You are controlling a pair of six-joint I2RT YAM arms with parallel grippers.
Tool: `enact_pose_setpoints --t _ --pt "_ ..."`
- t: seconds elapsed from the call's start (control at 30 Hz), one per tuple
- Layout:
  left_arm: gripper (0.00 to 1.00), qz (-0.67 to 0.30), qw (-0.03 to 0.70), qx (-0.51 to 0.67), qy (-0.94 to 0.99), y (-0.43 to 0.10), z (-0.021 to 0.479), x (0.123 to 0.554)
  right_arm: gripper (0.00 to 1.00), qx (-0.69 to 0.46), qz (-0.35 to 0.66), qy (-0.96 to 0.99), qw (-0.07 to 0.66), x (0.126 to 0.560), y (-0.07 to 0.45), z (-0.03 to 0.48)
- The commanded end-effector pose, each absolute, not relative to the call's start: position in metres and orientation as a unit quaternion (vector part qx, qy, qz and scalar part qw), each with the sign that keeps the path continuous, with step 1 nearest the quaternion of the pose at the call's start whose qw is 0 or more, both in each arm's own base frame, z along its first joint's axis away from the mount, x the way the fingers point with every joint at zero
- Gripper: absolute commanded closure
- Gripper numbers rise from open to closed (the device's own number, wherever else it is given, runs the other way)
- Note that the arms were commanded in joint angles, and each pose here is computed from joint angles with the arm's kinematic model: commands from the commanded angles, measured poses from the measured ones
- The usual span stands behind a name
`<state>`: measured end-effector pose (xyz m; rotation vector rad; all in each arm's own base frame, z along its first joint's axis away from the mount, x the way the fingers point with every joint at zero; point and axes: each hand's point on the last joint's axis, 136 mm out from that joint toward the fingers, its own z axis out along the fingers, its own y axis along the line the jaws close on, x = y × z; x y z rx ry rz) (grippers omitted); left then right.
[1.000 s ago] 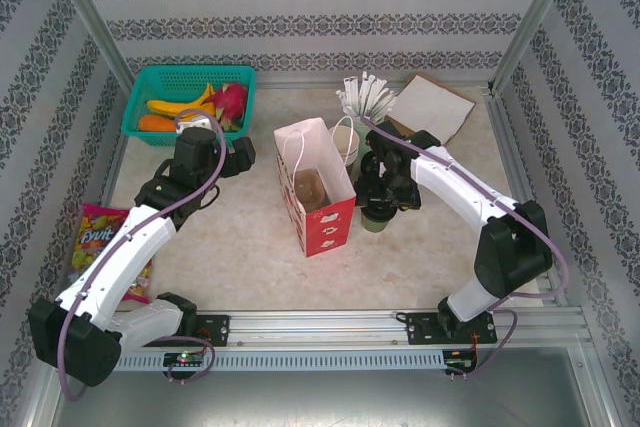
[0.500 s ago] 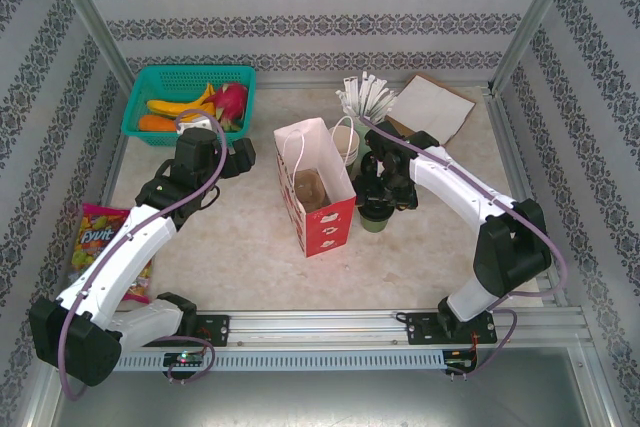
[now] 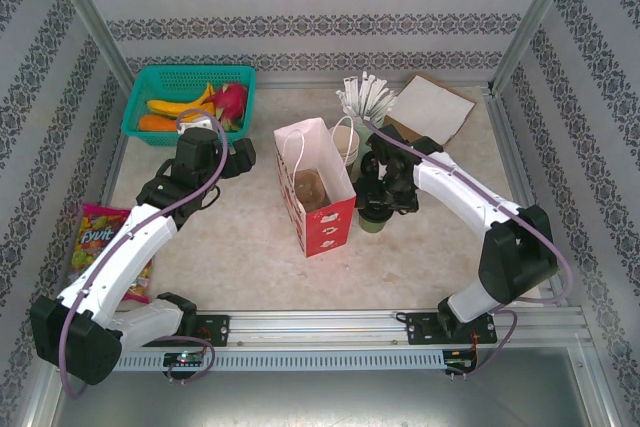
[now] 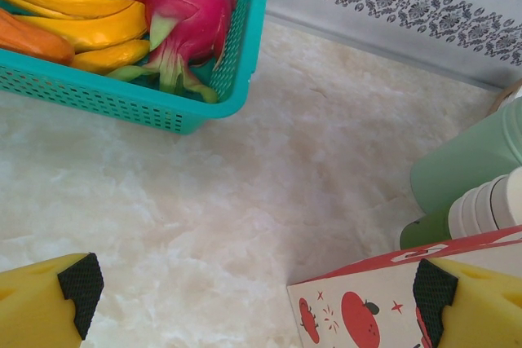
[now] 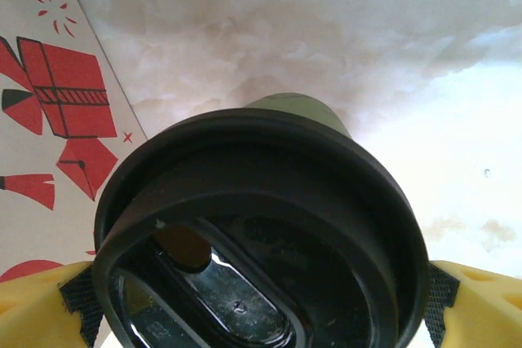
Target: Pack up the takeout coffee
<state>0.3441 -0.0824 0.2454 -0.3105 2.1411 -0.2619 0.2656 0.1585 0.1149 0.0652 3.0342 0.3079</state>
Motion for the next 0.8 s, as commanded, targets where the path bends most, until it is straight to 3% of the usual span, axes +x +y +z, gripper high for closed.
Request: enact_pose_setpoints --t 0.0,0.77 --pt "0.00 -0.084 0.454 -0.130 0.877 -0.073 0.237 0.343 0.02 0.009 0.094 0.995 0.027 0.259 0.161 0.103" --pt "0.00 -0.090 0.454 -0.127 0.877 -0.077 0.239 0.346 0.04 0.046 0.146 0.986 0.073 0.264 0.146 0.120"
